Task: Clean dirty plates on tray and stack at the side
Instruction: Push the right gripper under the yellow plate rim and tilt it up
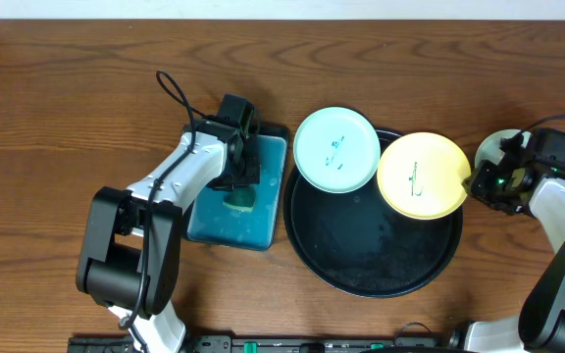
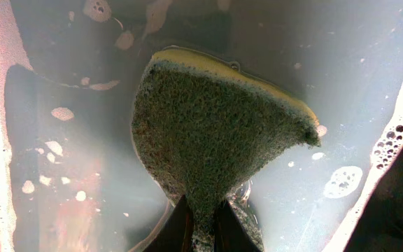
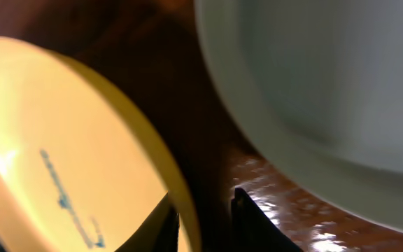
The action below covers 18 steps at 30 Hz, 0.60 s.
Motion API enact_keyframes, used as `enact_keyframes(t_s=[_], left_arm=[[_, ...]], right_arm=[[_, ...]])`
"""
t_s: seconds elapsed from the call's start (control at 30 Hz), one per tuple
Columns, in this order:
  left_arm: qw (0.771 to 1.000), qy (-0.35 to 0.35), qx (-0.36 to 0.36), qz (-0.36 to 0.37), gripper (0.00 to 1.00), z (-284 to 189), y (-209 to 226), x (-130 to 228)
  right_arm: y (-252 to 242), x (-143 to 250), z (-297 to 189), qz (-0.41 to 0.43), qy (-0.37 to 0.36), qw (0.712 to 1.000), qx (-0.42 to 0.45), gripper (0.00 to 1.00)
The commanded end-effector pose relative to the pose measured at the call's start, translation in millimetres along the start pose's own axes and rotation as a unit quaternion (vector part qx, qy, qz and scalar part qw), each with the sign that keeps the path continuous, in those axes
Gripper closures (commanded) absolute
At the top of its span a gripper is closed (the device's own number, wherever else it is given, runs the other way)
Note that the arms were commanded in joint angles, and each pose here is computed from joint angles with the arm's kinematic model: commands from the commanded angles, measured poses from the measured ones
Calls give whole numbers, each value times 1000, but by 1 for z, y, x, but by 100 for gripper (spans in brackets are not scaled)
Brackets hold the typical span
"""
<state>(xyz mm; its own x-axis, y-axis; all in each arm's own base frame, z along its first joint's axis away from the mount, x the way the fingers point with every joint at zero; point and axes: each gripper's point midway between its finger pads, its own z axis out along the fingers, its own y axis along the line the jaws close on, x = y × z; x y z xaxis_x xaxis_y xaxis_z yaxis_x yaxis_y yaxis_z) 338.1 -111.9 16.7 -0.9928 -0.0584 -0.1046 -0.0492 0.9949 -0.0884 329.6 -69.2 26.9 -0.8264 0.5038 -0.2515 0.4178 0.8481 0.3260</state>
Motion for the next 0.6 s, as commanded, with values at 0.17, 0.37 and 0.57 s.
enact_keyframes(t_s=[0.17,0.37,0.57], left_arm=[[1000,18,-9,-1,92,7,5,7],[1000,18,-9,-1,92,7,5,7],[1000,18,-9,-1,92,7,5,7]], right_arm=[[-5,-7,2,-8,-19,1000,21,80],[5,-5,4,-11,-14,1000,-5,86],[6,2,9,-10,1,1000,-7,96]])
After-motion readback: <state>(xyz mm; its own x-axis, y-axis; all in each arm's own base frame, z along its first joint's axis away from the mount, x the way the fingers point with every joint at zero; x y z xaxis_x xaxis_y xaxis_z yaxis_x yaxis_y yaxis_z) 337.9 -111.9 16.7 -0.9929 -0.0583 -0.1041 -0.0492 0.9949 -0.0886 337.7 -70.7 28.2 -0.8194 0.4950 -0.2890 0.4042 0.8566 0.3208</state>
